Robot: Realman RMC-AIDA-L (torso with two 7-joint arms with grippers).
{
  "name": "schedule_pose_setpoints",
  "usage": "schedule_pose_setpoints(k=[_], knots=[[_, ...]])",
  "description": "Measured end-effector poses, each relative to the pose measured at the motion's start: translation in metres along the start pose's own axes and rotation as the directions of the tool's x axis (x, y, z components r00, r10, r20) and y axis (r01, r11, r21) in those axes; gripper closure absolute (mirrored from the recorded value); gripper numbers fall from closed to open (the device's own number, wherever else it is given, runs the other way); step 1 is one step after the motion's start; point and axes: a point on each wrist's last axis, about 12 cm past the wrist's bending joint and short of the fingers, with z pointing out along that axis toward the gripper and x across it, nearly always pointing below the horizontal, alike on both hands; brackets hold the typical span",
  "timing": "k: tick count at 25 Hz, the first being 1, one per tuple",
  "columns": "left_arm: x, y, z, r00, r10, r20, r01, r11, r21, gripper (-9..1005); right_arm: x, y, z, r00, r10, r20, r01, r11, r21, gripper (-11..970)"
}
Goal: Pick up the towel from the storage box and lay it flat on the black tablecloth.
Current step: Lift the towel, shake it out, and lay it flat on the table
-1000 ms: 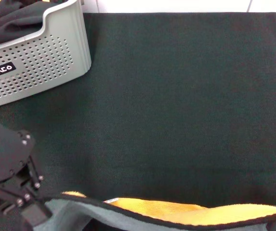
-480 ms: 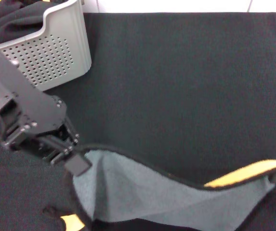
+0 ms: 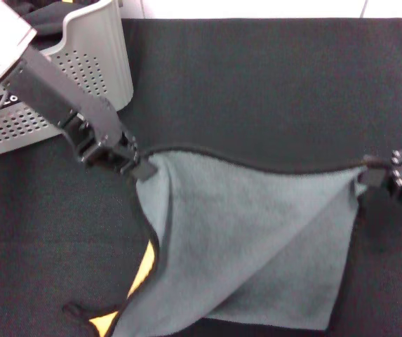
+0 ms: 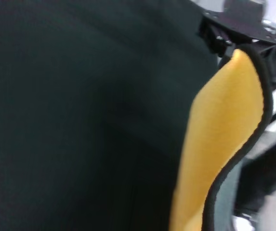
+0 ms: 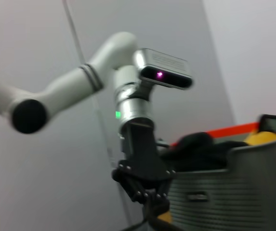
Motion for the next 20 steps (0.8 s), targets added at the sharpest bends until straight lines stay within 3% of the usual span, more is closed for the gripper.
schedule_pose_setpoints(k=[8, 20], knots=[[-0.009, 0.026, -0.009, 1.000, 0.007, 0.007, -0.005, 0.962, -0.272, 966, -0.012, -0.036, 0.014, 0.997, -0.058, -0.058, 0.066, 0.986, 0.155, 903], [-0.019, 0.045, 0.011, 0.995, 0.030, -0.097, -0.069, 0.899, -0.432, 965, -0.027, -0.081, 0.058, 0.978, -0.098, -0.182, 0.140, 0.962, 0.235, 901]])
